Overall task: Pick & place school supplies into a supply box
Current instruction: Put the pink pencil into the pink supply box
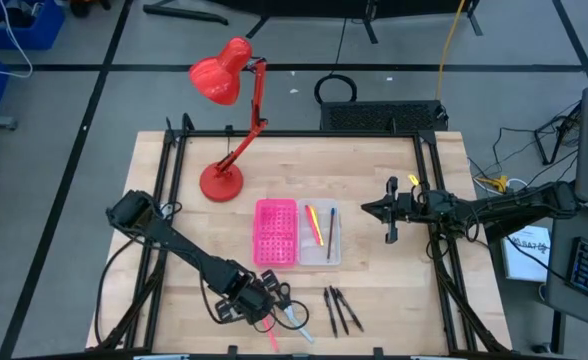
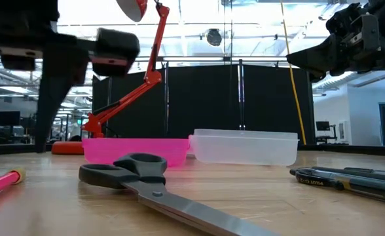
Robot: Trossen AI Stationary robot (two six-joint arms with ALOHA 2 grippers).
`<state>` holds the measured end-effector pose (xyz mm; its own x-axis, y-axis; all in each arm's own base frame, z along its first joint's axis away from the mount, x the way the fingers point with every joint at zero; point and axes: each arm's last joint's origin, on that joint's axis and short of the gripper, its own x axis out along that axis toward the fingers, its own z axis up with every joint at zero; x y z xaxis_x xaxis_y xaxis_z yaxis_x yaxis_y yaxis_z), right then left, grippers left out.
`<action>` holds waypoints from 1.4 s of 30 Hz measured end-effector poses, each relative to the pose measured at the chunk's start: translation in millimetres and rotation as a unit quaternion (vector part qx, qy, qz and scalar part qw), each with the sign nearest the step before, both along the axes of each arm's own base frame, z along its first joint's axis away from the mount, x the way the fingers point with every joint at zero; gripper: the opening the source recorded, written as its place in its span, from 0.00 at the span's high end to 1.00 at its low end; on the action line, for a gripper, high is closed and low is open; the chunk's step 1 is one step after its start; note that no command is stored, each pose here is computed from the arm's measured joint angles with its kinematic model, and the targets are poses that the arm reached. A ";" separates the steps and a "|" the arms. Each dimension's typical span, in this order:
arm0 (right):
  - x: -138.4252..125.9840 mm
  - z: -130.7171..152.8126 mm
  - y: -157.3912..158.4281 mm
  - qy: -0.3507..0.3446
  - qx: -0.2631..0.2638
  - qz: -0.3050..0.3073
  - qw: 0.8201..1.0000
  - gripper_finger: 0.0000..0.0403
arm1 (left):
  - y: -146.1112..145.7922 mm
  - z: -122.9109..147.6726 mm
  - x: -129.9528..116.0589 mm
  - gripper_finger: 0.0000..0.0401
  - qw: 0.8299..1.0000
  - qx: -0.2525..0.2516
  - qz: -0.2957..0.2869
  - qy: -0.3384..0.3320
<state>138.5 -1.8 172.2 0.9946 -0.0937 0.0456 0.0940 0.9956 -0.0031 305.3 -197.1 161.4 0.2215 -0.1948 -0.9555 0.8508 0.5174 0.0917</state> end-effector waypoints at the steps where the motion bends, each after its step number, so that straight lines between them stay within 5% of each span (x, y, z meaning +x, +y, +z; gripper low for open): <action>1: 0.0 -0.1 0.0 0.001 0.000 0.000 1.000 1.00 | 0.5 -2.3 0.9 0.64 1.000 0.002 -0.001 0.002; 14: 0.0 -0.4 0.0 0.002 -0.001 0.000 1.000 1.00 | 8.2 -25.8 7.9 0.66 0.999 0.006 -0.005 0.051; 22: 0.1 -1.0 0.0 0.004 0.013 0.000 1.000 1.00 | 8.4 -26.9 8.0 0.94 0.998 0.013 -0.044 0.044; 25: 0.1 -1.1 0.0 0.004 0.013 0.000 1.000 1.00 | 8.4 -27.1 7.8 0.95 0.996 0.022 -0.077 0.037; 36: 0.4 -2.4 0.0 0.010 0.024 0.001 1.000 1.00 | 26.6 22.3 -4.8 0.96 0.991 0.075 -0.109 -0.016; 42: 0.5 -2.5 0.0 0.010 0.026 0.001 1.000 1.00 | 47.6 70.1 -10.9 0.95 0.961 0.134 -0.211 -0.115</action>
<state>139.0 -1.8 169.7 0.9953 -0.0945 0.0216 0.0934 0.9945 0.0478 294.5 -149.5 231.6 0.3877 -0.0671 -0.9193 0.9213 0.0615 0.3840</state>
